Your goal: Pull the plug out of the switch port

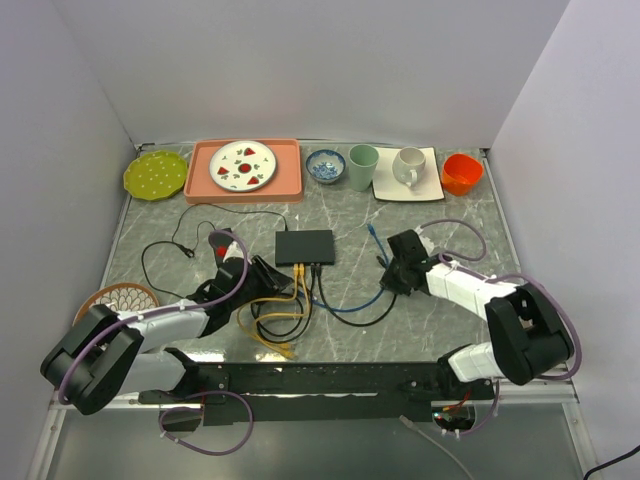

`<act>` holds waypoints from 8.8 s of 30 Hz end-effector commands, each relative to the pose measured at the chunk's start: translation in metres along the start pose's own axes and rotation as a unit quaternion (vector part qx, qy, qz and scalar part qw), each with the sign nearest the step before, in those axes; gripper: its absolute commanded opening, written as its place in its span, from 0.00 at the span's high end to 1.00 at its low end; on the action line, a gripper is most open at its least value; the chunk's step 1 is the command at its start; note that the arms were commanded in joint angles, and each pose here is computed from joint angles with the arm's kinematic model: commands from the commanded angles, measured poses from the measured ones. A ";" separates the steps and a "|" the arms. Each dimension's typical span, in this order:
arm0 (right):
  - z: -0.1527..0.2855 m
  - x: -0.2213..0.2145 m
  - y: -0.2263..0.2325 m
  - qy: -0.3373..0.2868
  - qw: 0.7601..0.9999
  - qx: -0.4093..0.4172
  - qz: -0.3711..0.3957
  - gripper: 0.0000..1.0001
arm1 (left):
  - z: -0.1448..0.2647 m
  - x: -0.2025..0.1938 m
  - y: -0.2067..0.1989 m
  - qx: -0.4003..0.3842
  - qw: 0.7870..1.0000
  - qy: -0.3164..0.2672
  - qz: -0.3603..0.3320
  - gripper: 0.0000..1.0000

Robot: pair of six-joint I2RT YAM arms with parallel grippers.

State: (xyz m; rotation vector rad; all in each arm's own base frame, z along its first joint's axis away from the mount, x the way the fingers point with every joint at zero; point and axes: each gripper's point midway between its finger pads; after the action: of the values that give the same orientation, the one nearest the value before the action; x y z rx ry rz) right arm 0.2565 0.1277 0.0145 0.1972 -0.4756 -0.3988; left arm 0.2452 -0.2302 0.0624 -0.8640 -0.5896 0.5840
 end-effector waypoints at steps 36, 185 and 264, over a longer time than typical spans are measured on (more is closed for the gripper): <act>0.107 0.146 -0.038 -0.216 0.969 -0.047 -0.114 1.00 | -0.011 -0.001 -0.007 0.000 1.000 0.004 0.006 0.55; -0.059 -0.010 0.178 0.119 0.925 0.357 -0.043 0.60 | -0.096 0.053 -0.015 0.040 0.998 0.027 0.038 0.67; -0.022 -0.016 0.137 0.056 0.945 0.318 0.056 1.00 | -0.093 0.027 -0.041 -0.016 0.998 0.052 0.039 0.66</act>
State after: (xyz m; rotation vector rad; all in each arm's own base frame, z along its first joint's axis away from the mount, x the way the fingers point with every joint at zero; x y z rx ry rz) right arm 0.3036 0.2839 0.0193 0.9626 -0.4287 -0.1246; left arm 0.3278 -0.2834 0.0415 -0.9359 -0.4228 0.5873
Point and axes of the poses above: each gripper's point midway between its finger pads, its own z axis back along the fingers, its own y axis along the line the jaws close on, x = y × z, and after that the axes turned 6 degrees about z, right-handed
